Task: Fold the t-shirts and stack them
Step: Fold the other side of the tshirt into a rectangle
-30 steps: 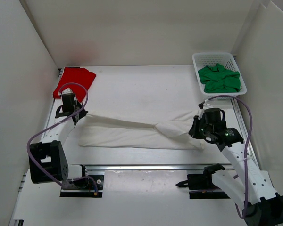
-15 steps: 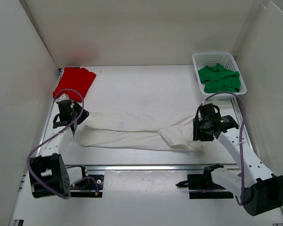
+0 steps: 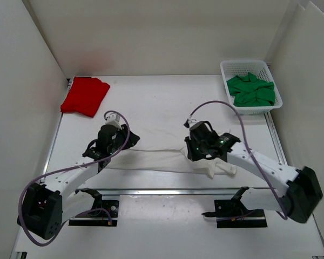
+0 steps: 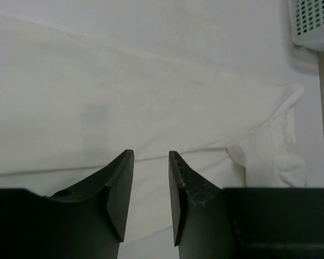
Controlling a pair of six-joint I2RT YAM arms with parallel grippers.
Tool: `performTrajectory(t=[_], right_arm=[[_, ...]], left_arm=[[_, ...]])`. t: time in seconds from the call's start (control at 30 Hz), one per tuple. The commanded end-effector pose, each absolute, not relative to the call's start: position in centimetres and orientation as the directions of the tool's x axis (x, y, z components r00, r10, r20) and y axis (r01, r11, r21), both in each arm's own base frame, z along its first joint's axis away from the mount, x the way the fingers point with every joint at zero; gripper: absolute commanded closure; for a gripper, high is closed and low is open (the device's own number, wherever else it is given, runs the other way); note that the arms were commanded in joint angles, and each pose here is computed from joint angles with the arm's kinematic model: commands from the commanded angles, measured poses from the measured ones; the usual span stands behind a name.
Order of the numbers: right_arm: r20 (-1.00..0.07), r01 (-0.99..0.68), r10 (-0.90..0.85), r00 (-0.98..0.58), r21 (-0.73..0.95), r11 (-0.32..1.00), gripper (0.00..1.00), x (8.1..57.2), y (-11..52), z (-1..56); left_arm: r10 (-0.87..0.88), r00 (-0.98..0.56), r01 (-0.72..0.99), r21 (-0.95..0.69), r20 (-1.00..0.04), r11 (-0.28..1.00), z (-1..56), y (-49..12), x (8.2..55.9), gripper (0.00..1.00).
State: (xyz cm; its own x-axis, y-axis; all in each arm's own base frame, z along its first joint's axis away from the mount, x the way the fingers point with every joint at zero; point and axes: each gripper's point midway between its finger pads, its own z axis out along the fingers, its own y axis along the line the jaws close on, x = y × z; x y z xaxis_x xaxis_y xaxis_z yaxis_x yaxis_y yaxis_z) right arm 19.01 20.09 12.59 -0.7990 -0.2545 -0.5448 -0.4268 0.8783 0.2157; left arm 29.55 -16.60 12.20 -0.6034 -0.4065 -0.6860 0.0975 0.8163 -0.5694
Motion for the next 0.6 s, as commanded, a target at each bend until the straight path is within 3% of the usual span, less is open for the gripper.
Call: performTrajectory(t=[0.0,0.13,0.3,0.57], right_arm=[[-0.564,-0.453,-0.264,-0.783,0.225,0.863,0.96,20.6,22.8,10.3],[-0.528,-0.478,-0.314,-0.789,0.208,0.853,0.89,21.3,24.0,8.0],[-0.434,-0.395,-0.329,-0.839,0.068,0.916,0.82,22.2,20.4,4.5],[-0.412,-0.339,-0.333,-0.848,-0.060,0.939,0.73,22.6,17.8,2.9]], left_arm=[[-0.435,-0.597,0.136,-0.620,-0.674,0.772,12.7,-18.0,28.7,0.57],[-0.428,-0.607,0.154,-0.627,-0.670,0.763,12.0,-18.3,27.9,0.57],[-0.434,-0.613,0.147,-0.635,-0.660,0.759,11.3,-17.7,27.5,0.57],[-0.434,-0.617,0.157,-0.642,-0.657,0.750,11.3,-18.3,27.6,0.57]])
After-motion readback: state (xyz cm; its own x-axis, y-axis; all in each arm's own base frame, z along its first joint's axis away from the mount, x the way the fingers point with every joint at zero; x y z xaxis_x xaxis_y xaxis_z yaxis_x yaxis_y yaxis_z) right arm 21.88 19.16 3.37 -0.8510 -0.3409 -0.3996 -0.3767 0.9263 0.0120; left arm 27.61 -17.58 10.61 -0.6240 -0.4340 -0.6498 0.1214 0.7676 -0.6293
